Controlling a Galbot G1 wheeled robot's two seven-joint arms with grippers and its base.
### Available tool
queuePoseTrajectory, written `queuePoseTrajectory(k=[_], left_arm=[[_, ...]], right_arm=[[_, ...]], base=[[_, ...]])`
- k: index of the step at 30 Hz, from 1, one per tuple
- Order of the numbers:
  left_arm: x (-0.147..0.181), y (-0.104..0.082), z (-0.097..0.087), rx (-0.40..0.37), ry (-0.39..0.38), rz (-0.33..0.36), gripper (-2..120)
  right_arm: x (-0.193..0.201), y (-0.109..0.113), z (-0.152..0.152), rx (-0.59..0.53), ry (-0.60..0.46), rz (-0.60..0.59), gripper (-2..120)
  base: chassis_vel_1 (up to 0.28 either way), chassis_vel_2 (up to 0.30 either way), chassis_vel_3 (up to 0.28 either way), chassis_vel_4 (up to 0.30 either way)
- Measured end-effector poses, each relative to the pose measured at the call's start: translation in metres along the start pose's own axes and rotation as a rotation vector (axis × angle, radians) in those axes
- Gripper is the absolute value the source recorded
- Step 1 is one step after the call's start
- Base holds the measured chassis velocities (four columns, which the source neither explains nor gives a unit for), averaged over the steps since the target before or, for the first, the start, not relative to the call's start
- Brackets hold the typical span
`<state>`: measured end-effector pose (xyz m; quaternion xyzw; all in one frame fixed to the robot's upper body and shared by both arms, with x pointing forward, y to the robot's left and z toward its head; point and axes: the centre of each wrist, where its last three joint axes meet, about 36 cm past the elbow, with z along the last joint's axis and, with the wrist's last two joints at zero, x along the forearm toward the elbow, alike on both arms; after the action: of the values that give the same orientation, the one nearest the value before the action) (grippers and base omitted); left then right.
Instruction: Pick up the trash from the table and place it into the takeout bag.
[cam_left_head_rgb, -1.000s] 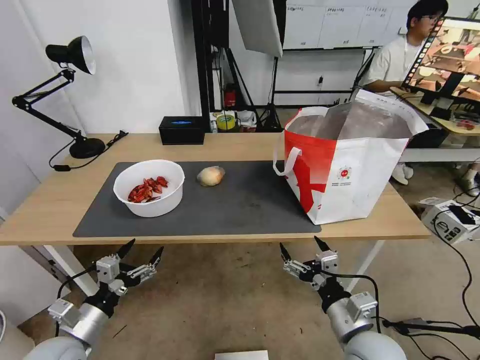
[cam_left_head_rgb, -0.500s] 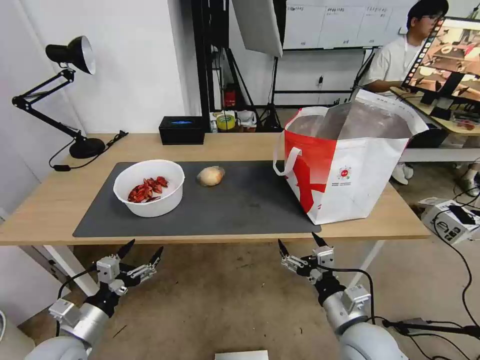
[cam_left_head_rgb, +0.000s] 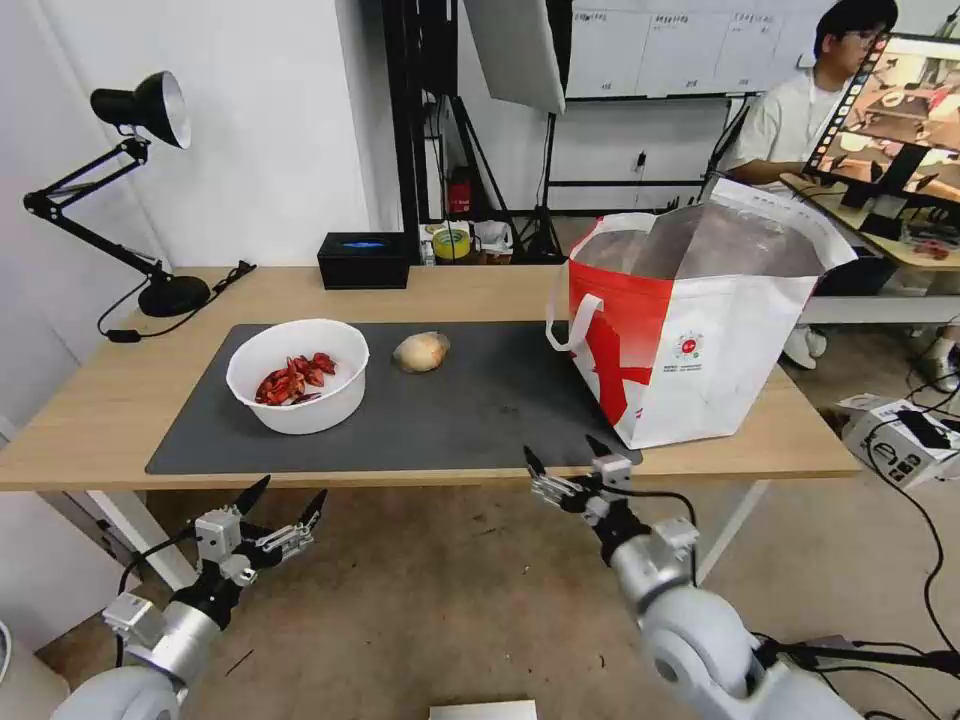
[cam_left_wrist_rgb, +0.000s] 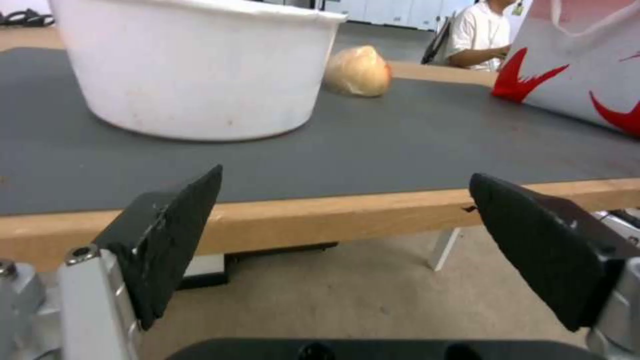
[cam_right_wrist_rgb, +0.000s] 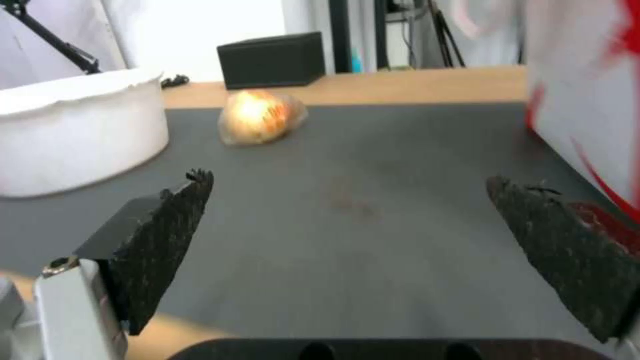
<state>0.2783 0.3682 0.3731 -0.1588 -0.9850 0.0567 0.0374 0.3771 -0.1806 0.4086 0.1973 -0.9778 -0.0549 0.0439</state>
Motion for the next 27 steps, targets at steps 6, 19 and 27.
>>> queuePoseTrajectory(k=[6,19,27], left_arm=[[-0.003,0.002,0.003,-0.003,0.002,-0.006,100],[0.004,0.003,0.007,0.000,-0.007,-0.034,100],[0.004,0.003,0.006,-0.001,-0.009,-0.033,100]], right_arm=[[-0.064,0.005,-0.018,0.002,-0.018,-0.032,100],[-0.182,0.032,-0.069,-0.006,-0.010,-0.090,100],[-0.238,0.036,-0.077,-0.017,0.071,-0.083,100]], base=[[0.000,0.000,0.000,0.000],[0.000,0.000,0.000,0.000],[0.000,0.000,0.000,0.000]])
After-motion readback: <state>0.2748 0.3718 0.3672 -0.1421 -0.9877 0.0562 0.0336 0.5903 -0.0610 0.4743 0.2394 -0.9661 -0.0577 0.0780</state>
